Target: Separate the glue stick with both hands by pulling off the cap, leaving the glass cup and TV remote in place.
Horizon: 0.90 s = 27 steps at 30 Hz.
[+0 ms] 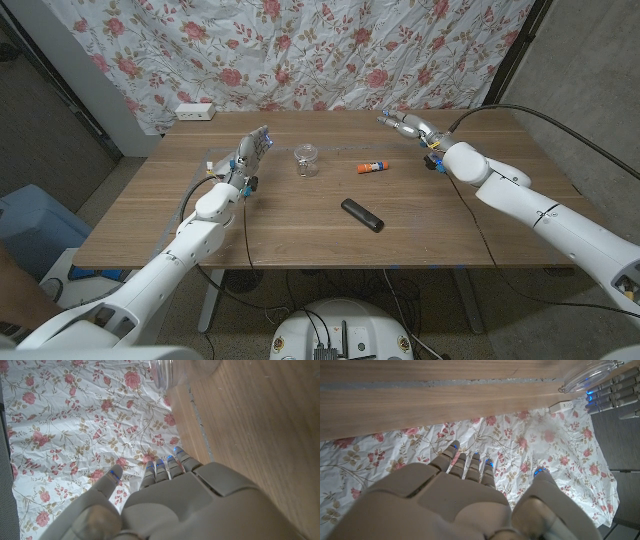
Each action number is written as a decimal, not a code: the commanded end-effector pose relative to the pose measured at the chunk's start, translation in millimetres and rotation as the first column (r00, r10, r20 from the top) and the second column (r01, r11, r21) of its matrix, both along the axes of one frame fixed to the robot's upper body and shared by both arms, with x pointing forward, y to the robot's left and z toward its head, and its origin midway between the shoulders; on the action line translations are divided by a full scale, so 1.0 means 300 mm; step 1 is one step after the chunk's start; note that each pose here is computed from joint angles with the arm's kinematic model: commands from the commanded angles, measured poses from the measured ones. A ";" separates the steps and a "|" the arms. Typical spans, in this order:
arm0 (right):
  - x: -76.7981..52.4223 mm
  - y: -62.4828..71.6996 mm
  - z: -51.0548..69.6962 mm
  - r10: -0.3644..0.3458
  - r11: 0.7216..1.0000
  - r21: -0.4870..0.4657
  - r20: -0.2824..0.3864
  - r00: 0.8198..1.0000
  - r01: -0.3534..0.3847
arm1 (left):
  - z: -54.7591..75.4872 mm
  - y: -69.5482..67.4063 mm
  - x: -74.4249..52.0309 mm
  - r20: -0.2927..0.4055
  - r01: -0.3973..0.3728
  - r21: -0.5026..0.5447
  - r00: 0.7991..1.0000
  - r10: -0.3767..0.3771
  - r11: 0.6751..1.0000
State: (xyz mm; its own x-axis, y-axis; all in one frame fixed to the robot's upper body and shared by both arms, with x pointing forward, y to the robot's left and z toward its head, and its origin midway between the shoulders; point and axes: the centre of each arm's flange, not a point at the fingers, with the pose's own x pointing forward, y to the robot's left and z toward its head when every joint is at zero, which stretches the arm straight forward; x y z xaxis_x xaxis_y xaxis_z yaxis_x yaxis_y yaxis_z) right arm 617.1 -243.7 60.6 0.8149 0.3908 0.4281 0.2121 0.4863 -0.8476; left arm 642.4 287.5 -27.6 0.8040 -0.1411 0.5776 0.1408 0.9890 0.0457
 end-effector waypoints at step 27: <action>-0.006 0.070 0.142 -0.217 0.830 -0.541 -0.094 0.972 0.134 | -0.024 0.023 -0.062 0.013 -0.098 -0.053 0.995 0.099 0.994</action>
State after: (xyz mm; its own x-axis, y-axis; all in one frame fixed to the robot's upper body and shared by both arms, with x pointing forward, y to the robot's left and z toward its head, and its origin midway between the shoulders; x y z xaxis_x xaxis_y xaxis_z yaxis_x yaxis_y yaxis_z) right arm 614.9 -233.5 92.5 0.9010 0.4015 0.1644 0.1501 0.0673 -0.9864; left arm 629.5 291.9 -30.9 0.8021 -0.0580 0.5944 0.0644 0.9979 0.0104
